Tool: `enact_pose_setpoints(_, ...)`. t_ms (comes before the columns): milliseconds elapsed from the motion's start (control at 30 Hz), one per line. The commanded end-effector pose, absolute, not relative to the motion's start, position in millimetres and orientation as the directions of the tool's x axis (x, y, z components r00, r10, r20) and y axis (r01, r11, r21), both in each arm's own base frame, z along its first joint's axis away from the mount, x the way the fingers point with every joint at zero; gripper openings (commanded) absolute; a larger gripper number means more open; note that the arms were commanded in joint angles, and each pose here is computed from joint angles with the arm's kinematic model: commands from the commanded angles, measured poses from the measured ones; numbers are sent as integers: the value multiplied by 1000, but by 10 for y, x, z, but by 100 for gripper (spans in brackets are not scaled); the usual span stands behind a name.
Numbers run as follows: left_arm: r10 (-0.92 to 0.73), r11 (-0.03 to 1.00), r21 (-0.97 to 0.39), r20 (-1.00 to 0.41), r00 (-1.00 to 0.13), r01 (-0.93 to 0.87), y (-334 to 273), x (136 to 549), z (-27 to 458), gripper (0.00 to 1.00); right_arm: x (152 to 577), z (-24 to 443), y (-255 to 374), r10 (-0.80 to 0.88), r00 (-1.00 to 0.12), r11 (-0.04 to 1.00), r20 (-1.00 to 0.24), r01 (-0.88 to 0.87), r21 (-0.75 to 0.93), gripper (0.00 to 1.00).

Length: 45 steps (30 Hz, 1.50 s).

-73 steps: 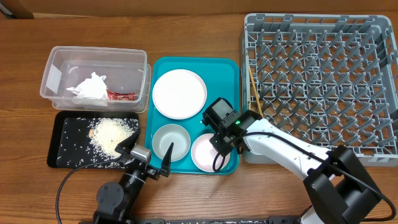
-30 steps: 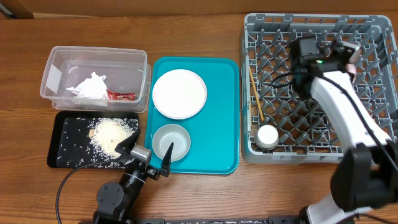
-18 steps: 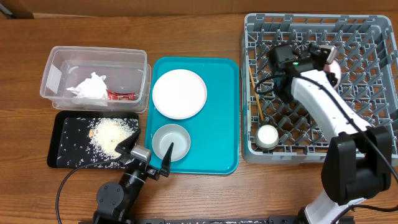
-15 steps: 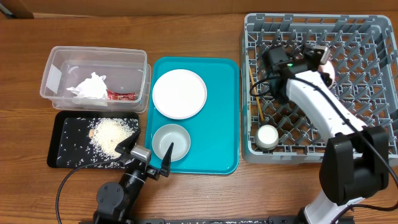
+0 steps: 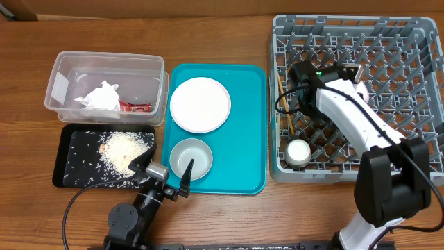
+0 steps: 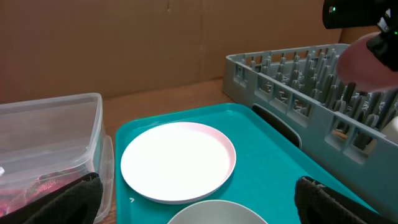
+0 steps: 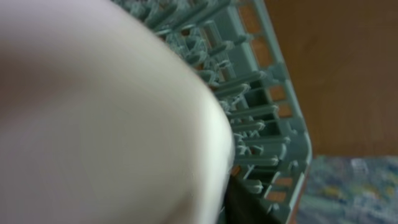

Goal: Sort waste into correct bins and load items into the dishwasher
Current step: 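Release the pink bowl in the rack and move right gripper back to tray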

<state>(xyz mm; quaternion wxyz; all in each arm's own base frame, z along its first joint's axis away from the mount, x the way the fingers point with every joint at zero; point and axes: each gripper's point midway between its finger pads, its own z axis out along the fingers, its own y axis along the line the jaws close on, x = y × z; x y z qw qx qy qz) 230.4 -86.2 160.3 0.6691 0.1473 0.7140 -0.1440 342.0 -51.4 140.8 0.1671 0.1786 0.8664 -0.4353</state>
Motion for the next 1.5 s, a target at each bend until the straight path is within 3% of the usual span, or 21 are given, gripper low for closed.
enact_pose_setpoints(0, 30, 912, 9, -998, -46, 409, -866, 2297, 1611, 100, 3367, 1259, -328, 284, -860, 625, -424, 501, -599, 45)
enact_pose_setpoints(33, 30, 912, 9, -998, -46, 409, -866, 2297, 1611, 100, 3373, 1275, -241, 297, -862, 652, -412, 498, -571, 51)
enact_pose_setpoints(200, 30, 912, 9, -998, -46, 409, -866, 2297, 1611, 100, 3473, 1499, 243, 302, -858, 779, -416, 473, -411, 62)
enact_pose_setpoints(333, 30, 912, 9, -998, -46, 409, -866, 2297, 1611, 100, 3589, 1756, 1060, 171, -903, 953, -394, 252, -165, 64)
enact_pose_setpoints(400, 31, 912, 9, -998, -46, 410, -866, 2297, 1611, 100, 3579, 1822, 1500, 96, -918, 993, -386, 115, -26, 65)
enact_pose_setpoints(633, 30, 912, 9, -998, -46, 409, -866, 2297, 1611, 100, 3280, 1656, 2580, -71, -953, 954, -296, -151, 258, 56)
enact_pose_setpoints(833, 31, 912, 9, -998, -46, 410, -866, 2297, 1611, 100, 3235, 1251, 2910, -66, -965, 947, -254, -140, 288, 48)
enact_pose_setpoints(1000, 31, 912, 9, -998, -46, 410, -866, 2297, 1611, 100, 2960, 1105, 3122, -157, -977, 906, -145, -201, 372, 48)
enact_pose_setpoints(1267, 30, 912, 9, -998, -46, 409, -866, 2297, 1611, 100, 2507, 664, 3180, -185, -982, 916, -48, -189, 353, 47)
enact_pose_setpoints(1333, 31, 912, 9, -998, -46, 410, -866, 2297, 1611, 100, 2411, 511, 3236, -174, -984, 915, -44, -178, 362, 43)
enact_pose_setpoints(1467, 31, 912, 9, -998, -46, 410, -866, 2297, 1611, 100, 2299, 300, 3307, -120, -992, 916, -44, -128, 380, 25)
